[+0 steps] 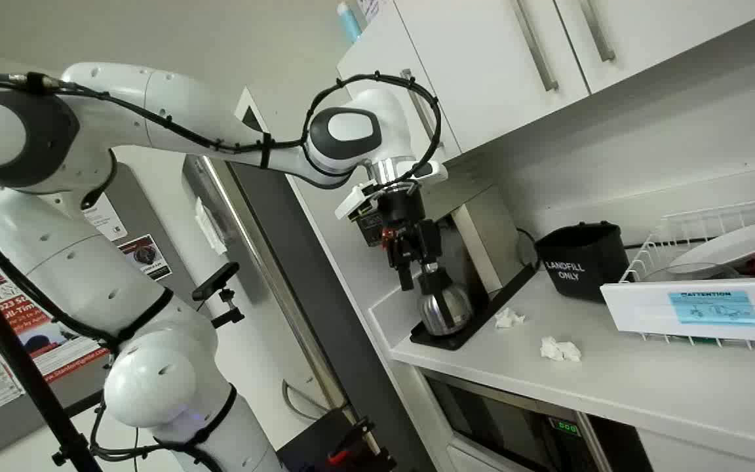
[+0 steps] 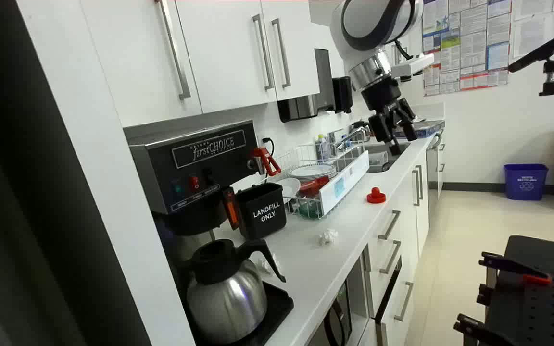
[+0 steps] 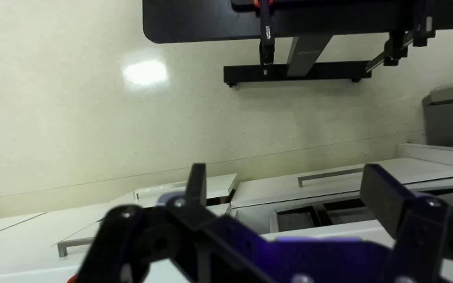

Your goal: Pick up the crumpled piece of paper and put it in the black bin

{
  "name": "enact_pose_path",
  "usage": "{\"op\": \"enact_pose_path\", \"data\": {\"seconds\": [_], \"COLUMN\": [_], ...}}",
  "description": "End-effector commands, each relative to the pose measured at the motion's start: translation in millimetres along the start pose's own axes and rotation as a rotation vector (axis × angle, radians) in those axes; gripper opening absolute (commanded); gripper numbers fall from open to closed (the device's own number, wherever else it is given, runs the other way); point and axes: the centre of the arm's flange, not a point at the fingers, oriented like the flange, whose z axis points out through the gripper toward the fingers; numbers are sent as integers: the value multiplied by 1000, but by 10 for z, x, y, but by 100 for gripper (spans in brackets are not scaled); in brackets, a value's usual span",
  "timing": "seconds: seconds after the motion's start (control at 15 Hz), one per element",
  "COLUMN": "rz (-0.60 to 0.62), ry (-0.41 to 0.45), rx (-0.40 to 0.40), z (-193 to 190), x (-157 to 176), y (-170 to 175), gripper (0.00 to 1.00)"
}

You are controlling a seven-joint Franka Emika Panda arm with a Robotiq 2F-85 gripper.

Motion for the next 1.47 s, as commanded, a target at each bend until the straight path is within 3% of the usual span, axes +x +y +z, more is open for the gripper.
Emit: {"op": "enact_pose_path", "data": {"seconds": [0.0, 0.27, 0.47, 0.73, 1.0, 1.07, 1.4], "rz": [0, 0, -157, -349, -566, -478, -487], "ry": [0, 0, 104, 254, 326, 316, 309], "rx": [0, 0, 70, 68, 105, 75, 83], "z": [0, 0, -68, -163, -112, -99, -51], "x": [0, 0, 215, 657, 1164, 831, 909], "y": [0, 0, -4, -54, -221, -193, -206], "gripper": [100, 100, 100, 100, 100, 100, 100]}}
